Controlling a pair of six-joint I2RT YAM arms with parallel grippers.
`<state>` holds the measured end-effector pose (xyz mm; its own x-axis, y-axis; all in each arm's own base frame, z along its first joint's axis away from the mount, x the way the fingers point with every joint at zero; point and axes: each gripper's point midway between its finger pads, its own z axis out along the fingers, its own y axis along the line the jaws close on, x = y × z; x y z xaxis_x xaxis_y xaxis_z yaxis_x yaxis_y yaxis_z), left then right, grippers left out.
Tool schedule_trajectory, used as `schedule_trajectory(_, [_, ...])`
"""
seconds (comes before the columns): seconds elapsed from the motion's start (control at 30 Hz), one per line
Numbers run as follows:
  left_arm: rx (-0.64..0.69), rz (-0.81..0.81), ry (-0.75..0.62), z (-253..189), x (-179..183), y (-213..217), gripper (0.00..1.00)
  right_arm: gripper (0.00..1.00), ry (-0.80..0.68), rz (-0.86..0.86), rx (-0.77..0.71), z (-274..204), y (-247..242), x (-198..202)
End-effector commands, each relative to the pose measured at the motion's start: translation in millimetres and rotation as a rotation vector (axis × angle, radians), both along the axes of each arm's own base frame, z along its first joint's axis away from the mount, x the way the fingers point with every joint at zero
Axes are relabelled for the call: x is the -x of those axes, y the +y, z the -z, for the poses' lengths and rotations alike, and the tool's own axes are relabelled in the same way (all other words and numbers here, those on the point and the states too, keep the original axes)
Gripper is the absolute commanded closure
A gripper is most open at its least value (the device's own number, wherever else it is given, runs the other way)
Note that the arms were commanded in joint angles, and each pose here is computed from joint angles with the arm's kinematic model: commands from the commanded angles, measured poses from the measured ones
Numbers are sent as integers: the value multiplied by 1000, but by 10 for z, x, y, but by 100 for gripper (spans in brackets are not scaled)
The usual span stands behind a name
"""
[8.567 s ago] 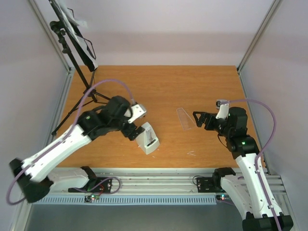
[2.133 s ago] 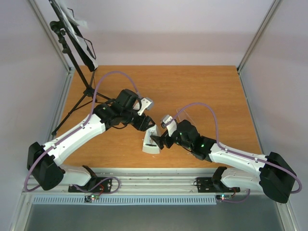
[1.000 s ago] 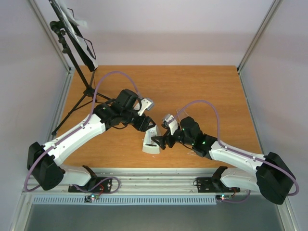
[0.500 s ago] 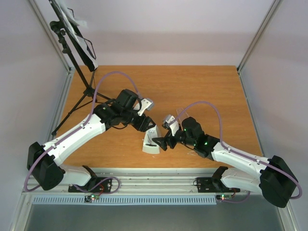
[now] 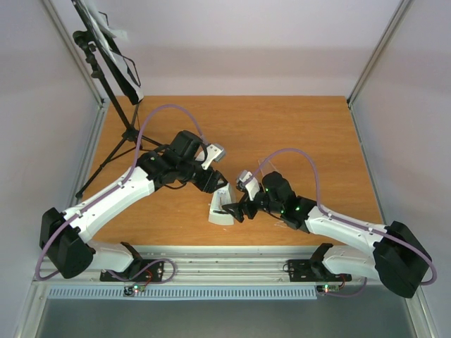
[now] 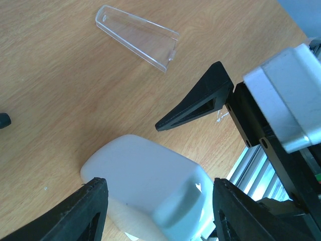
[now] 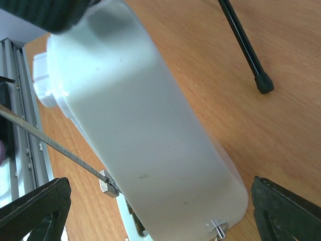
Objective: Pack up the instrument practice props
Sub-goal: Hook the pendulum onto the metronome.
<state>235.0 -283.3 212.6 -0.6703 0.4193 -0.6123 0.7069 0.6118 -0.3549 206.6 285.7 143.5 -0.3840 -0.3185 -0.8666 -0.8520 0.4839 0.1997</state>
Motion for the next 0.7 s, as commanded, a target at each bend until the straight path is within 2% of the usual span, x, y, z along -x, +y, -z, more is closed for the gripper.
schedule_trajectory(0.0, [6,21,-11,-1,-13,-35,41,2,-27,-3,-7,-63,70,-59])
schedule_trajectory(0.67, [4,25,4,31,-6,-49,41,1,-65,32,3,-62,163,-127])
